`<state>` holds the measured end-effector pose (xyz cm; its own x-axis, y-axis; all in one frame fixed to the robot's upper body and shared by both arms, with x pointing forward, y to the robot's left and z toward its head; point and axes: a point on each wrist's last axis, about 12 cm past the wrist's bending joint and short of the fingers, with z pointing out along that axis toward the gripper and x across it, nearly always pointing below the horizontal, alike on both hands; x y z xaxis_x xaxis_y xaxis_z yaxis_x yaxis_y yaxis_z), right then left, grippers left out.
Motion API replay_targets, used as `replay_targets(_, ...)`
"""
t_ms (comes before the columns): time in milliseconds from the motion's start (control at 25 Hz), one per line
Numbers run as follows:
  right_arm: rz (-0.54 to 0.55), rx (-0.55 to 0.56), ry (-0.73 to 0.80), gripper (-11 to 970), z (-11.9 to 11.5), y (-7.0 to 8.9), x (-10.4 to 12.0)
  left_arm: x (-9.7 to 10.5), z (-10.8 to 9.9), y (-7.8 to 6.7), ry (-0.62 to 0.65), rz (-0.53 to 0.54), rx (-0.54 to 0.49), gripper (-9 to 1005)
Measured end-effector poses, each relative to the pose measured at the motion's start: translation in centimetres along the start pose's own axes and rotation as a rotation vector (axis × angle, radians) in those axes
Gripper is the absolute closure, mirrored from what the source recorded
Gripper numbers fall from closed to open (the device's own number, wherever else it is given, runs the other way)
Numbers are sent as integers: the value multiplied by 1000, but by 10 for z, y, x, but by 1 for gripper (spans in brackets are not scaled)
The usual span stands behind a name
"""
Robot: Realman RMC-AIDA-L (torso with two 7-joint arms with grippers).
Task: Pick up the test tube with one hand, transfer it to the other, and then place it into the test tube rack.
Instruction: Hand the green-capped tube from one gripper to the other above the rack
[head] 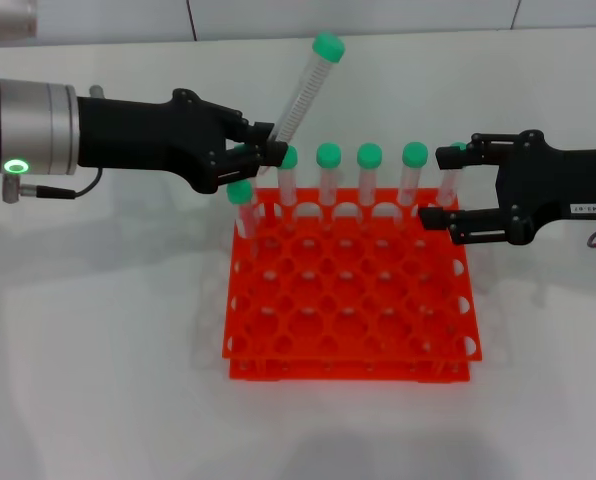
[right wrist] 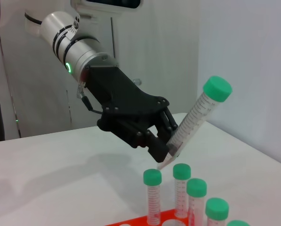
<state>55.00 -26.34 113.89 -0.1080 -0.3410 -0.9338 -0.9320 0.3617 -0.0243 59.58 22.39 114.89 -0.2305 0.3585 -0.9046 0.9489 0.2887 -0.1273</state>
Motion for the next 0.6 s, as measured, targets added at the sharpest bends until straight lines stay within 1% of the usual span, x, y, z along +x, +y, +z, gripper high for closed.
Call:
replay_targets(280, -2, -4, -1, 209, 0, 1, 0, -1, 3, -4, 7, 8, 33, 799)
replay_targets(600, -7, -8, -2, 209, -1, 2, 1, -1, 10, -7, 45, 30, 70, 799)
